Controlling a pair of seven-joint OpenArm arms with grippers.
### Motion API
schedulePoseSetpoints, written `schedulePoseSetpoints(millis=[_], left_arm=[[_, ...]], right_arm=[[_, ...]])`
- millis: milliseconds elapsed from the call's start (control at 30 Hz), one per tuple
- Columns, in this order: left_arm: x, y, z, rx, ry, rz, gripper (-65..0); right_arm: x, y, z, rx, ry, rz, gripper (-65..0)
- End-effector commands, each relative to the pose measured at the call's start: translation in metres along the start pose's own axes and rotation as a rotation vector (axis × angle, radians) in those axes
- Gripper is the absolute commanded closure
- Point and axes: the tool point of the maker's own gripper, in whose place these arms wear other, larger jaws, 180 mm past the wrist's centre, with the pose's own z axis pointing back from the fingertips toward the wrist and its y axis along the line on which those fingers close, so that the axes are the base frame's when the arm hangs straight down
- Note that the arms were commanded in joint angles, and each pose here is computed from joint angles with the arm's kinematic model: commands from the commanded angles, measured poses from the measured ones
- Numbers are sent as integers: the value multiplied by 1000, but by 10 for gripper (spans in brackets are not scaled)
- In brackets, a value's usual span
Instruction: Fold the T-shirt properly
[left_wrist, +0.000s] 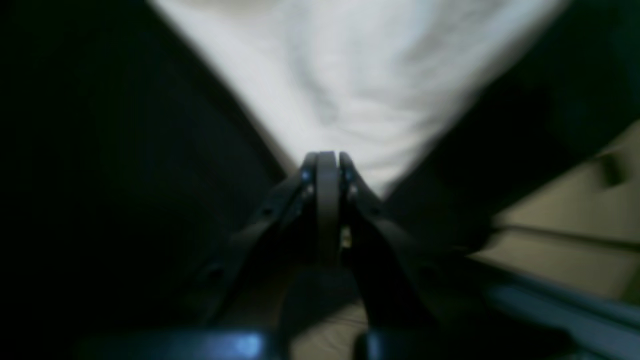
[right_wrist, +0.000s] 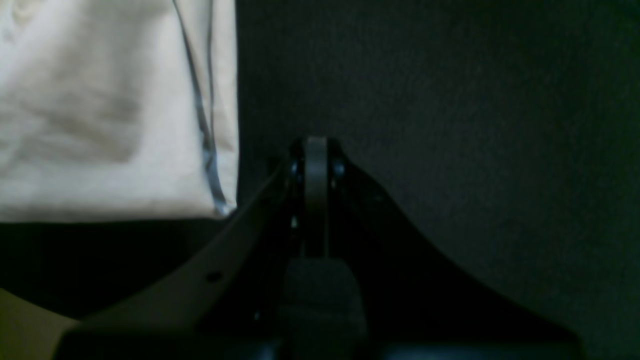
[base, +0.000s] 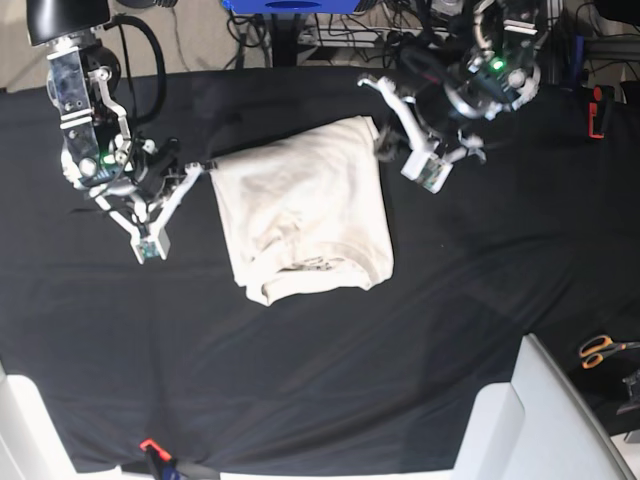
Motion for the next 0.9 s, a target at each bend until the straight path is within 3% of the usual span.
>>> schedulePoseSetpoints(millis=[0,133,233,367,533,867], left_arm=[[-2,5,4,-1,-16,41,0],[-34,11,3,-41,19,217,-370],[-52,13,-2,-73,37,324,-546],[-53,20,-13,-98,36,371,-564],[-46,0,-18,-266,5,273,-564],[-58,3,-44,-271,29,375,-564]], right_arm=[[12,-3,4,-5,-40,5,-2],[5,-7,5,-13,-26,12,-2],[0,-7,4,-13,-16,12,-2],[-2,-6,4,-10,-12,13,-2],[-8,-5,4,-8,-1,12,-2],[-12,-4,4,-7,6,11,-2]])
